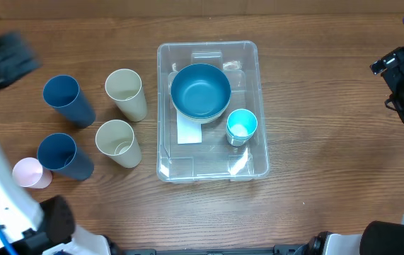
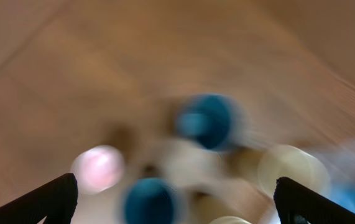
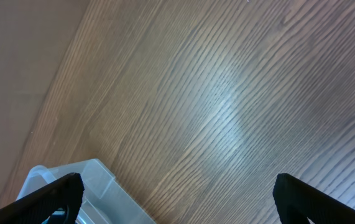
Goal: Pack container
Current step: 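Grasp the pink cup with the left gripper and stack it onto the cup stack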
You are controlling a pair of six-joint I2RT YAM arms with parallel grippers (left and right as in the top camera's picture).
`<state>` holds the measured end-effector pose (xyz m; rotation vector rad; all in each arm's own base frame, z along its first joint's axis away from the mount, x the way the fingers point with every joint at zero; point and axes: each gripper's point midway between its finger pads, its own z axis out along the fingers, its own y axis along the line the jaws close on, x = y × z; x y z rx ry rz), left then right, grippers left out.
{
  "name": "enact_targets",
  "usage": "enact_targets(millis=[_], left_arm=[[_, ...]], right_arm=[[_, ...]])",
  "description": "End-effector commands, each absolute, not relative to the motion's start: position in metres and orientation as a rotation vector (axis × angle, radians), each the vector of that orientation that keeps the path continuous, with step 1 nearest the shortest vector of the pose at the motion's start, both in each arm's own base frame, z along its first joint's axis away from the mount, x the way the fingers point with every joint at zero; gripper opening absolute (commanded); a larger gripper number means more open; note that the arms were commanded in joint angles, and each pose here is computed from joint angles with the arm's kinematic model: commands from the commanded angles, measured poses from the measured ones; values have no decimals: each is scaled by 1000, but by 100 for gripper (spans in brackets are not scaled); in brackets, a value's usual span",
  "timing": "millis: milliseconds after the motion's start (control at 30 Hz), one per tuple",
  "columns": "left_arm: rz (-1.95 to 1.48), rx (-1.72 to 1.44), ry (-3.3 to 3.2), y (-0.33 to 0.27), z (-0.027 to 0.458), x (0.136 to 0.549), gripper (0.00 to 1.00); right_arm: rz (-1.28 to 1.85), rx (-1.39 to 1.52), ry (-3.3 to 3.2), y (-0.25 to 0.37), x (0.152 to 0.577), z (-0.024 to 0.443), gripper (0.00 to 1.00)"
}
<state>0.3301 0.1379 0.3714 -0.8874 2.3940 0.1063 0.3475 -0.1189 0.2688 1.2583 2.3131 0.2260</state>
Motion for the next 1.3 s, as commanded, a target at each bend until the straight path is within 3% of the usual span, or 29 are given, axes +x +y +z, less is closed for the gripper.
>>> enact_targets(millis=[0, 133, 267, 367, 400, 433, 467, 533, 600, 667, 733, 800, 967, 1033, 1100, 1200, 1267], left_arm=[[106, -1339, 2391, 207, 323, 274, 100], [28, -1758, 2468, 243, 218, 220, 97], [-33, -1756, 2583, 238, 144, 212, 77], [-38, -1773, 2630, 228, 88, 202, 72], [-40, -1771, 2637, 226, 79, 200, 63], [-43, -1776, 2643, 222, 67, 197, 44], [-44, -1779, 2644, 220, 60, 195, 33], [15, -1834, 2619, 224, 54, 188, 24], [30, -1841, 2601, 227, 54, 189, 4], [13, -1845, 2585, 227, 55, 193, 4], [-19, -1833, 2568, 230, 71, 201, 4], [-27, -1782, 2528, 241, 122, 215, 4], [-4, -1467, 2372, 213, 294, 246, 4], [-119, -1035, 2392, 148, 353, 278, 4], [-174, -595, 2431, 72, 383, 299, 4], [-284, 98, 2452, -67, 389, 320, 4], [-277, 346, 2439, -129, 377, 328, 4]], right_arm=[[235, 1244, 2296, -117, 350, 275, 100], [235, 1244, 2296, -117, 350, 275, 100], [235, 1244, 2296, -117, 350, 275, 100], [235, 1244, 2296, -117, 350, 275, 100], [235, 1244, 2297, -117, 350, 275, 100], [235, 1244, 2297, -117, 350, 275, 100], [235, 1244, 2297, -117, 350, 275, 100], [235, 1244, 2297, -117, 350, 275, 100], [235, 1244, 2297, -117, 350, 275, 100], [235, 1244, 2296, -117, 350, 275, 100], [235, 1244, 2297, -117, 350, 275, 100], [235, 1244, 2297, -117, 350, 275, 100], [235, 1244, 2297, -117, 350, 275, 100], [235, 1244, 2297, -117, 350, 275, 100], [235, 1244, 2297, -117, 350, 275, 100], [235, 1244, 2297, -117, 350, 275, 100], [235, 1244, 2296, -117, 350, 275, 100]])
